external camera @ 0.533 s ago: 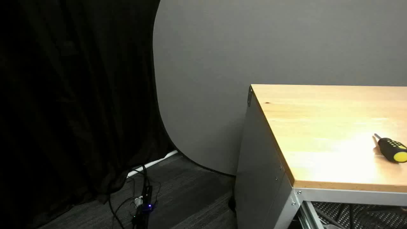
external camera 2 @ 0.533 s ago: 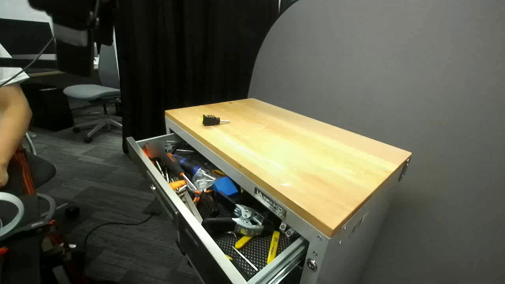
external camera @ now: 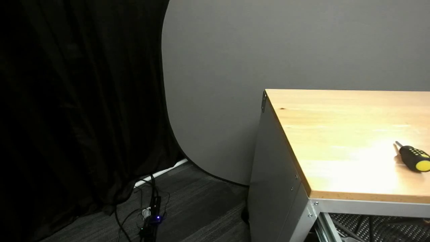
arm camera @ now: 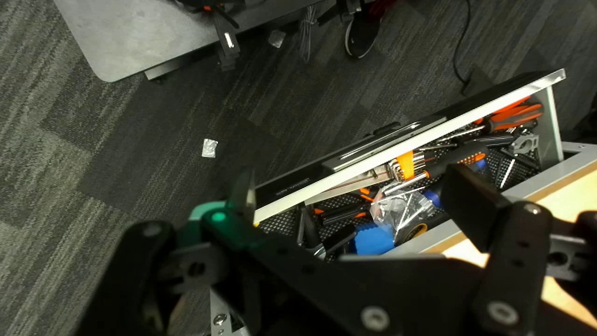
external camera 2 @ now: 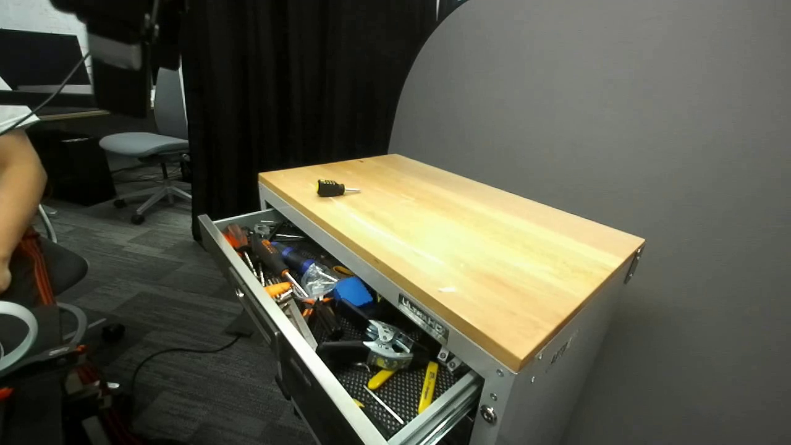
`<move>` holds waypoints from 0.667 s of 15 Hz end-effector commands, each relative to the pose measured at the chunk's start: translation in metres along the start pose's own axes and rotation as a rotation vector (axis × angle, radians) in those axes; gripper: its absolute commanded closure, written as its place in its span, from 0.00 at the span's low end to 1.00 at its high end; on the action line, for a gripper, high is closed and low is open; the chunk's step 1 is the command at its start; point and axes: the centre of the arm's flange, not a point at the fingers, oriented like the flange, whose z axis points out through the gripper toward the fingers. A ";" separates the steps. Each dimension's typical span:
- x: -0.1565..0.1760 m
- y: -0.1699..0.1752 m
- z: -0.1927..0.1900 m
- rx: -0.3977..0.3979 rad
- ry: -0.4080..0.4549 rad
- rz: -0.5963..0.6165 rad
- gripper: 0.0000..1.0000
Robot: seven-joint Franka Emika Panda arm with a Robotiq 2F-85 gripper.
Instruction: Put the screwdriver into the drawer and close it.
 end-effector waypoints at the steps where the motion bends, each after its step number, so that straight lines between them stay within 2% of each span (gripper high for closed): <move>1: 0.012 -0.037 0.019 -0.055 0.095 0.022 0.00; 5: 0.035 -0.110 0.055 -0.112 0.151 -0.034 0.00; 10: 0.056 -0.196 0.104 -0.171 0.166 -0.091 0.00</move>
